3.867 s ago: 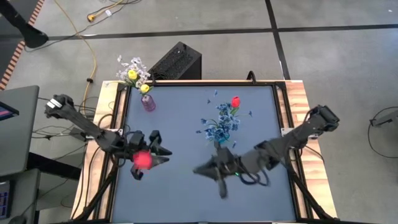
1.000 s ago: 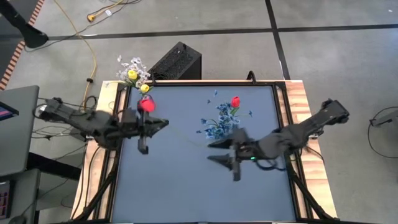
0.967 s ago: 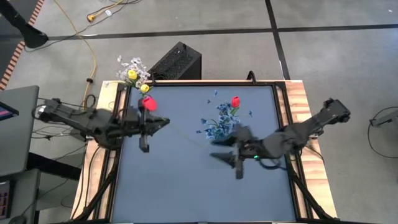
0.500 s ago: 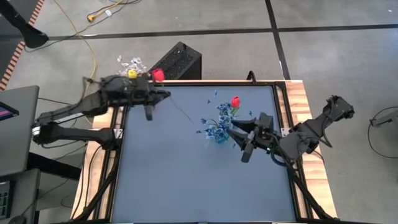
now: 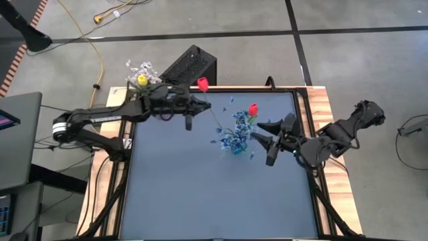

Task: Sort flowers into vase by color
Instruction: Put the red flower into the blue vase

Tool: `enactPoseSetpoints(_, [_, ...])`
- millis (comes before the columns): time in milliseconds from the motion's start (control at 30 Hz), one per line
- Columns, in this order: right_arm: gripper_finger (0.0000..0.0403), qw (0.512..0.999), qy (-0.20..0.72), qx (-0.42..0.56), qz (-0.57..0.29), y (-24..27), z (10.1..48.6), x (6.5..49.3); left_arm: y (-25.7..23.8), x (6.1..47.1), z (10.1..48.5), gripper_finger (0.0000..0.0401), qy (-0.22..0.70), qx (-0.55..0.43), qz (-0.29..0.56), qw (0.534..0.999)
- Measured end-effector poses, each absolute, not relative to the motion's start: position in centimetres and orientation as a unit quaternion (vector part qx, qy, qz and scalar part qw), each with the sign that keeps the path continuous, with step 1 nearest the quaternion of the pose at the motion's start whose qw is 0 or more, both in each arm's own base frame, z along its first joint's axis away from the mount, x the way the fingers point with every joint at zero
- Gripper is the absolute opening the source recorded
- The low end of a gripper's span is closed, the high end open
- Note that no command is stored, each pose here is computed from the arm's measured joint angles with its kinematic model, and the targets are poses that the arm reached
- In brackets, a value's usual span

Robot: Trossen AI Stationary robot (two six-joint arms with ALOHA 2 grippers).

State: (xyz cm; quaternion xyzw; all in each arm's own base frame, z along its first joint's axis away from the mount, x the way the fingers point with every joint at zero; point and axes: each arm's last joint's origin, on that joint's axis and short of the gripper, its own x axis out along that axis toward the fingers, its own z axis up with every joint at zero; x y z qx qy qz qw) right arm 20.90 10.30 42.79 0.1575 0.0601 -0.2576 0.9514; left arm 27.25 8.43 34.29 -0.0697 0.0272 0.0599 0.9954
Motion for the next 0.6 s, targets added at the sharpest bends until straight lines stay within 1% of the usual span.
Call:
enactPoseSetpoints(133, [0.0223,0.950,0.071,0.164,-0.255,9.5,43.0,19.7,8.4,29.3,34.2,0.0000,0.036,-0.082,0.042,0.995])
enactPoseSetpoints(300, [0.0223,0.952,0.073,0.169,-0.244,9.0,43.4,18.9,7.8,31.4,34.4,0.0000,0.043,-0.071,0.024,0.996])
enactPoseSetpoints(400, [0.0223,0.952,0.071,0.172,-0.242,8.8,43.6,18.5,7.8,32.0,34.6,0.0000,0.043,-0.054,0.033,0.997])
enactPoseSetpoints(600, [0.0223,0.953,0.074,0.167,-0.241,8.7,43.6,18.4,8.0,32.0,34.0,0.0000,0.073,-0.025,0.061,0.995])
